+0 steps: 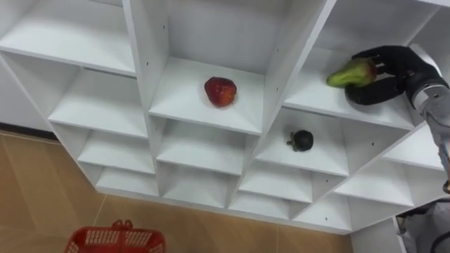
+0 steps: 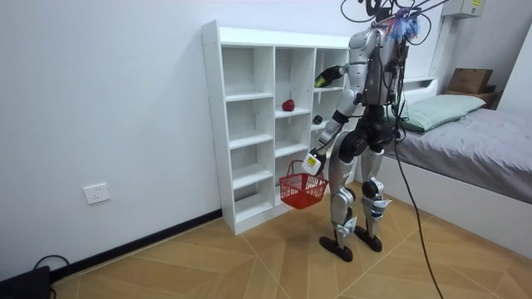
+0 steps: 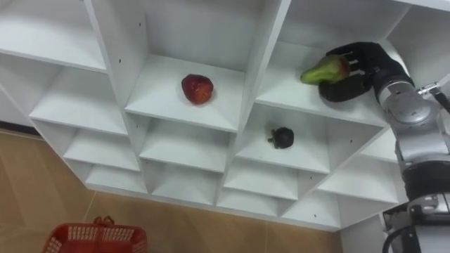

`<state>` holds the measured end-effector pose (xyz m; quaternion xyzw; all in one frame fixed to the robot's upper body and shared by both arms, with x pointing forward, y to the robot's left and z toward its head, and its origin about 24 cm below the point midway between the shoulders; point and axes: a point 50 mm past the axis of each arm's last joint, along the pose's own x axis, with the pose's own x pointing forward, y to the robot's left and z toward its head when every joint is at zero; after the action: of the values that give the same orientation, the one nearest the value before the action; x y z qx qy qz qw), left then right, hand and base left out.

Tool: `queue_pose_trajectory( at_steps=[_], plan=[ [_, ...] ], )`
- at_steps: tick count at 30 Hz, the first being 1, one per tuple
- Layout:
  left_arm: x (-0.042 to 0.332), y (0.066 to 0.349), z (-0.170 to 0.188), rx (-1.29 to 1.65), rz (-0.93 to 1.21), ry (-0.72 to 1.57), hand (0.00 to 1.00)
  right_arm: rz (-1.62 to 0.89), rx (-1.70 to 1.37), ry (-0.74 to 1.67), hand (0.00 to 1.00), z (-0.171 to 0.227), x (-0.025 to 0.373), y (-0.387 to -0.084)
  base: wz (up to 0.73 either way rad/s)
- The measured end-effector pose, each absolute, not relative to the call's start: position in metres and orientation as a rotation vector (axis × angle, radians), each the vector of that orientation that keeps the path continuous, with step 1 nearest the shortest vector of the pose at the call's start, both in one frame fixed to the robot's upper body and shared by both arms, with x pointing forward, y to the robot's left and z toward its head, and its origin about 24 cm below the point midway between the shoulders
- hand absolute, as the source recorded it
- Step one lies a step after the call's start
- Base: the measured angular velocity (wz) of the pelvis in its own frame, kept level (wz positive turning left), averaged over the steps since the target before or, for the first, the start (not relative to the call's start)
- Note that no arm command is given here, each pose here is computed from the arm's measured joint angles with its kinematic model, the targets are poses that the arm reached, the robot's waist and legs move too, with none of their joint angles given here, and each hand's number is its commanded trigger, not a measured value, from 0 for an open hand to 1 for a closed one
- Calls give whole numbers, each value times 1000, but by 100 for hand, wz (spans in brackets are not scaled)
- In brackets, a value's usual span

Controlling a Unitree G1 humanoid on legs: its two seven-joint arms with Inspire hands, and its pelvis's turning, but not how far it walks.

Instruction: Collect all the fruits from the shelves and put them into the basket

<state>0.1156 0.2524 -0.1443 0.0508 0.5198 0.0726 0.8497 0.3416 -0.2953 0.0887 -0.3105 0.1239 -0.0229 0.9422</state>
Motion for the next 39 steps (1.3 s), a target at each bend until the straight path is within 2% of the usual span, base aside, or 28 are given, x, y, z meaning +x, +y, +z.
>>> queue_pose_trajectory(
  at_steps=[11,23,33,39],
  plan=[
    [169,212,-121,85,-27,876,100,30,-739,146,100,93,333,-258,-2],
    [169,194,-124,-4,-47,873,100,50,-722,108,100,77,313,-236,-6],
    [170,191,-123,-48,-36,869,100,26,-716,15,100,76,300,-213,-4],
    [174,188,-120,-52,-41,845,100,29,-687,4,100,68,288,-211,-1]
  ],
)
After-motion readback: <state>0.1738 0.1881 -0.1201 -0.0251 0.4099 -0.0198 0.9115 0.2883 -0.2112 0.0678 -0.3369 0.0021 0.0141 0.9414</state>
